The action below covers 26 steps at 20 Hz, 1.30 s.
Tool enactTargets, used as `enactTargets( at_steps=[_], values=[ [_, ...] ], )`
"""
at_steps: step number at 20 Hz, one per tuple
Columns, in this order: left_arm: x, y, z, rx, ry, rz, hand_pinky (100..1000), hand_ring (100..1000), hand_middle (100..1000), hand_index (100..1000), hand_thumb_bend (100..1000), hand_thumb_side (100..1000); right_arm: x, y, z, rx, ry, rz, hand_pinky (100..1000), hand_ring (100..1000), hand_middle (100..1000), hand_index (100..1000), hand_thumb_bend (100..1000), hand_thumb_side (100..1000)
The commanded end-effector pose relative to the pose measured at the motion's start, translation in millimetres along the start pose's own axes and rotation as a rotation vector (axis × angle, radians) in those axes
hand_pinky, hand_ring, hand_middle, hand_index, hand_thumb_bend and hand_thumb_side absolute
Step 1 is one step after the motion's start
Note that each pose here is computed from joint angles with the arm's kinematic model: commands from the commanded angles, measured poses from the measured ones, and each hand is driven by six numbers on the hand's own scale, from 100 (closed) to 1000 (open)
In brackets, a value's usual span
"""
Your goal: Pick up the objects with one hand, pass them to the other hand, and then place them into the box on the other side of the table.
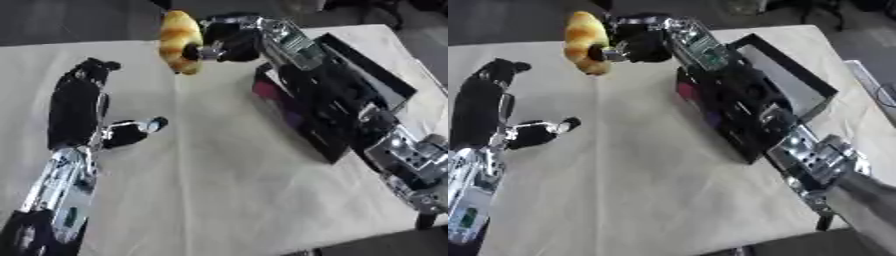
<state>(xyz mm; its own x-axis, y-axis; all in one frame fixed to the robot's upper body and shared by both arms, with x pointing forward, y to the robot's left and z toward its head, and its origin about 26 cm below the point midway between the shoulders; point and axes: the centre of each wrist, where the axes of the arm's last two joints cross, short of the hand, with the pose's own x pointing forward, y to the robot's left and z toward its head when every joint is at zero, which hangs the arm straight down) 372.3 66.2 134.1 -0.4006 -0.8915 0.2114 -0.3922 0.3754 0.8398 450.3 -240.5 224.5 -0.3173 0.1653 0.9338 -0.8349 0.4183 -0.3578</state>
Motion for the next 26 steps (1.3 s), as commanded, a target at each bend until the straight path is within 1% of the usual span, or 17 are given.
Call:
enactTargets(
  at_steps=[1,5,6,12,18,26],
  values=[
    [-3.9,5.7,-3.3,0.017,-0.007,-0.009,810,762,671,775,909,402,18.4,-14.0,23.0,-0.055,-0.018,0.025,1000,733,550,665,100,217],
    [-6.5,5.5,-2.7,0.016,-0.005,-0.018,810,761,671,775,912,403,21.9,-21.4,48.0,-0.118,-0.016,-0.001,1000,735,552,668,100,224],
    [-7.0,5.4,-2.6,0.015,-0.004,-0.019,809,761,671,775,913,403,22.6,-22.7,54.0,-0.134,-0.001,0.004,1000,735,553,668,100,224],
    [-9.7,4.7,-1.7,0.009,-0.002,-0.024,809,761,671,775,913,403,20.0,-29.5,90.8,-0.230,0.017,-0.018,1000,735,553,669,100,224],
    [-11.9,5.5,-1.3,0.013,0.000,-0.028,808,761,671,776,913,402,18.6,-33.2,128.5,-0.321,0.028,-0.001,1000,734,552,665,100,221],
    [-13.5,6.4,-0.7,0.020,0.001,-0.034,809,761,671,776,912,401,12.4,-30.0,169.7,-0.405,0.057,0.040,1000,731,549,660,100,212]
  ],
)
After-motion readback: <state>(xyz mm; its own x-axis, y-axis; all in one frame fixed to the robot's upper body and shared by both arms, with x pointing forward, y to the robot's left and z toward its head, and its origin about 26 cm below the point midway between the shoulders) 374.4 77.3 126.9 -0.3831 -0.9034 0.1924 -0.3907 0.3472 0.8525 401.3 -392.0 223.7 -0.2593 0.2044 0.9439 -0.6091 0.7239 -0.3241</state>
